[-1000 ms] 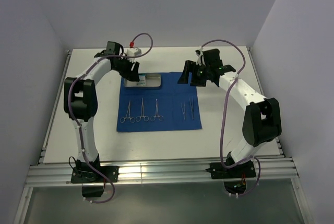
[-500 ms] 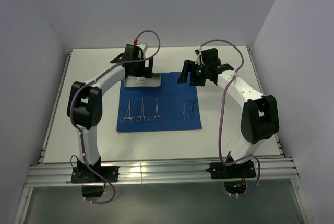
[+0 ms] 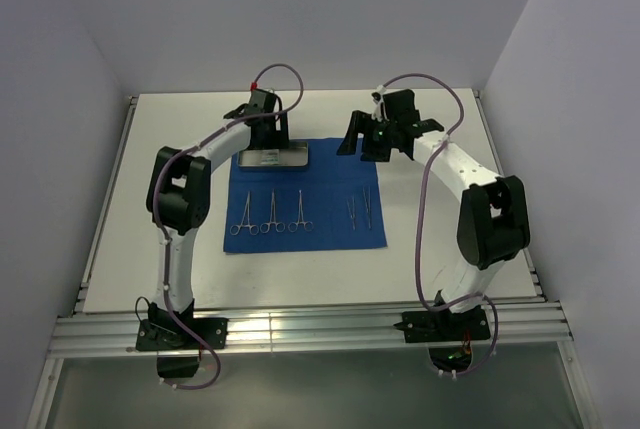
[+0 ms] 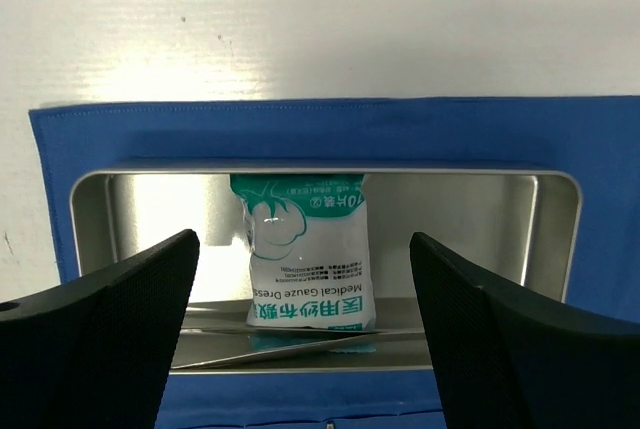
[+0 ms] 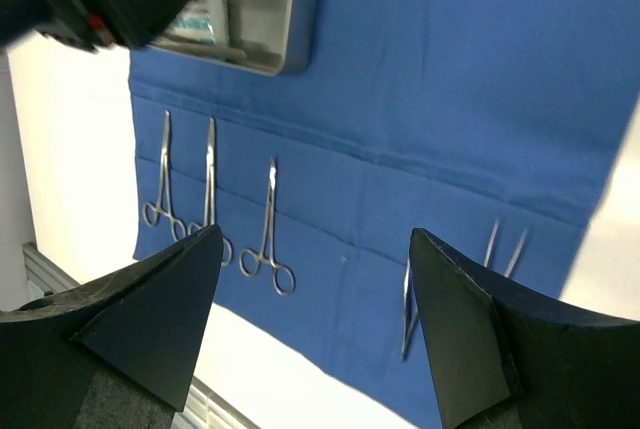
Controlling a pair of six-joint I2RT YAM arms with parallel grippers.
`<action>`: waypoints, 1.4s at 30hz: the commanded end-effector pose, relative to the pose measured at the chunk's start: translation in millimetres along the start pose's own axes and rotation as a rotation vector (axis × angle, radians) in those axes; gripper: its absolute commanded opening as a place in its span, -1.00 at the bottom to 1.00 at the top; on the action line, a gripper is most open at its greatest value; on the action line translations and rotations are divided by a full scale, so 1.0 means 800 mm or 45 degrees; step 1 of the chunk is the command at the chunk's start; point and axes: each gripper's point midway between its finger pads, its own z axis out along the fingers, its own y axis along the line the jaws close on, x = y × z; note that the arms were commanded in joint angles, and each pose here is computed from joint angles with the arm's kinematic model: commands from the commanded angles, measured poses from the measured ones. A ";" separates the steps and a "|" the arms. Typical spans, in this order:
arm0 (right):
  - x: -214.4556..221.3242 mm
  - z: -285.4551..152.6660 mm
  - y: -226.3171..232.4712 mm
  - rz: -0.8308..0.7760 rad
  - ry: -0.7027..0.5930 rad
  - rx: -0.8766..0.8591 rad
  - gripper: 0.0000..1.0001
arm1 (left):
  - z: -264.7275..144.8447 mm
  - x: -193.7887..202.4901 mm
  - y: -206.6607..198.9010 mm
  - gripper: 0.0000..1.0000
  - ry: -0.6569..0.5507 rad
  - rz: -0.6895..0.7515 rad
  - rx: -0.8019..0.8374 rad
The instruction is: Open and lay out the surgical kit
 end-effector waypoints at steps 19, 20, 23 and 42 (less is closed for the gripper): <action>-0.026 0.020 0.034 -0.006 -0.047 -0.098 0.64 | -0.006 -0.001 -0.006 0.01 0.006 -0.100 -0.038; -0.026 0.020 0.034 -0.010 -0.047 -0.098 0.64 | -0.010 -0.009 -0.007 0.00 -0.023 -0.100 -0.033; -0.026 0.022 0.033 -0.012 -0.043 -0.100 0.64 | -0.031 -0.028 -0.007 -0.06 -0.089 -0.100 -0.018; -0.020 0.030 0.036 -0.002 -0.014 -0.118 0.62 | -0.041 -0.036 -0.005 -0.19 -0.143 -0.059 0.000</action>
